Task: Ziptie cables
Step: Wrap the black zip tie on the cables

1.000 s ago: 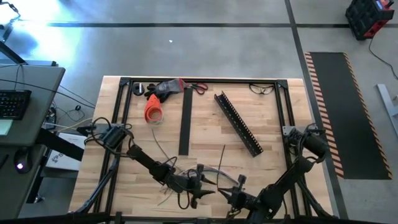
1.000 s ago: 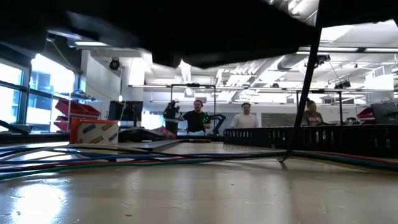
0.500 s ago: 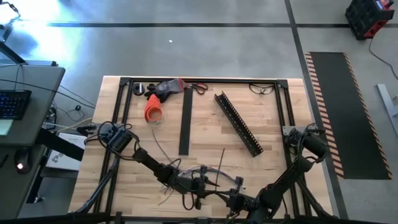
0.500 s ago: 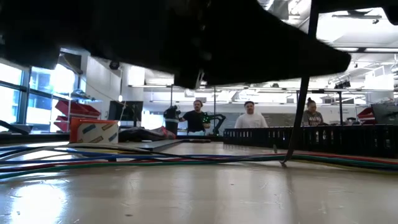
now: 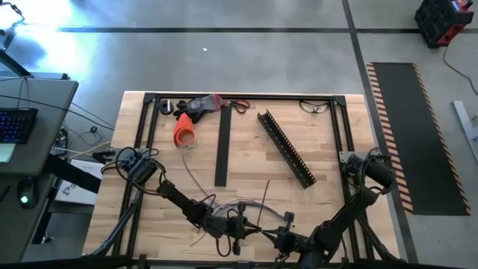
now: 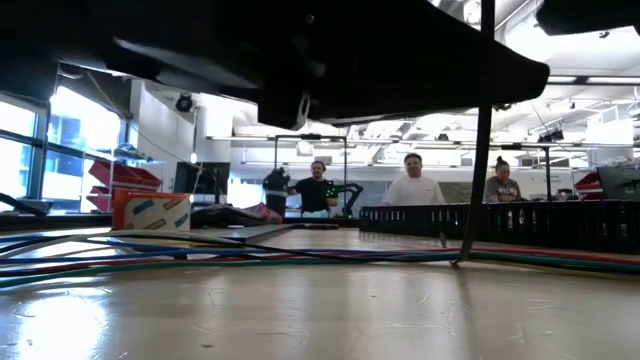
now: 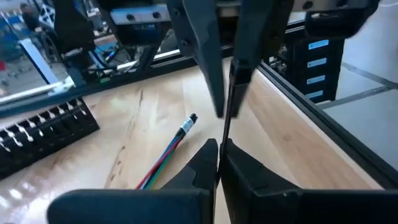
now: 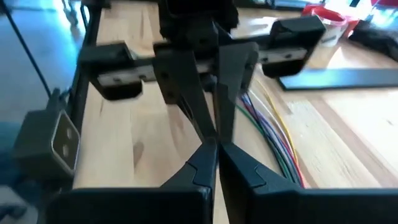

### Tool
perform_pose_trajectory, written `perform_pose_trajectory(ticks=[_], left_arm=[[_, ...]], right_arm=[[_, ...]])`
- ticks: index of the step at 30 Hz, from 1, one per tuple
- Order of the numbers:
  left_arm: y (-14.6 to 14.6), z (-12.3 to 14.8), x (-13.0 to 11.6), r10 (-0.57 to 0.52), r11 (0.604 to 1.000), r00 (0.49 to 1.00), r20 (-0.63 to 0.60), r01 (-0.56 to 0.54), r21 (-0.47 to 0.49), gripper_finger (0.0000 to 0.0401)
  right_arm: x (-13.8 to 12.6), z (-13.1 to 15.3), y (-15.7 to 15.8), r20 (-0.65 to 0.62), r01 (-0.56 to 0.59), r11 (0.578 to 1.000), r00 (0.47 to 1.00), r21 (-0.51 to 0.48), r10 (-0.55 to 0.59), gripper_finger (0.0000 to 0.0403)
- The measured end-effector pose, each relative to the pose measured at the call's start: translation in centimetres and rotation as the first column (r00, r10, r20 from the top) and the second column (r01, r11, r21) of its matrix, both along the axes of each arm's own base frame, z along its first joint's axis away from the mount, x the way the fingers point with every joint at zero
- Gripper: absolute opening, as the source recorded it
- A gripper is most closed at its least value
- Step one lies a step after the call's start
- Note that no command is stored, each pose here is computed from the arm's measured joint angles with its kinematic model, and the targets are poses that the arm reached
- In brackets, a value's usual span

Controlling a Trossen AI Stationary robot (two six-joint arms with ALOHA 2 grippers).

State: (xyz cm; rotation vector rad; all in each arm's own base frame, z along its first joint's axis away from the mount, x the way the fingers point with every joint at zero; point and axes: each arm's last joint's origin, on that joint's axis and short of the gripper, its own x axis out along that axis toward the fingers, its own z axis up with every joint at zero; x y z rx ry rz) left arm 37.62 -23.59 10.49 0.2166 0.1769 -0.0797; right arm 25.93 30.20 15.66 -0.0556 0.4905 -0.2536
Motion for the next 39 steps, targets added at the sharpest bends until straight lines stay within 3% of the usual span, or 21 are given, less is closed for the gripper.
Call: perform_pose_trajectory(ticks=[6,11,14,24,33,39], left_arm=[[0.8,0.0,0.6,-0.009,0.997,1.0,-0.013,0.008,-0.079,0.0],[1.3,0.0,0.9,-0.012,0.993,1.0,-0.019,0.01,-0.119,0.0],[1.3,0.0,0.9,-0.014,0.992,1.0,-0.019,0.012,-0.124,0.0],[1.2,0.0,0.9,-0.031,0.991,0.999,-0.02,0.028,-0.133,0.0],[0.8,0.0,0.7,-0.041,0.991,0.999,-0.016,0.039,-0.126,0.0],[0.9,0.1,0.7,-0.015,0.989,1.0,-0.009,0.013,-0.149,0.0]], right_arm=[[-0.6,2.2,-0.7,-0.008,0.007,0.999,1.0,0.05,-0.007,0.0041],[1.1,3.8,-0.2,0.09,-0.083,0.995,0.993,0.06,0.077,0.005],[1.9,4.2,-0.4,0.125,-0.082,0.996,0.989,0.043,0.076,0.0049],[2.8,2.9,-2.4,0.008,0.002,0.99,1.0,0.141,-0.003,0.0029],[2.1,2.6,-2.2,-0.016,0.012,0.991,1.0,0.134,-0.01,0.002],[1.0,2.9,-1.7,0.031,0.04,0.997,0.999,0.061,-0.042,0.002]])
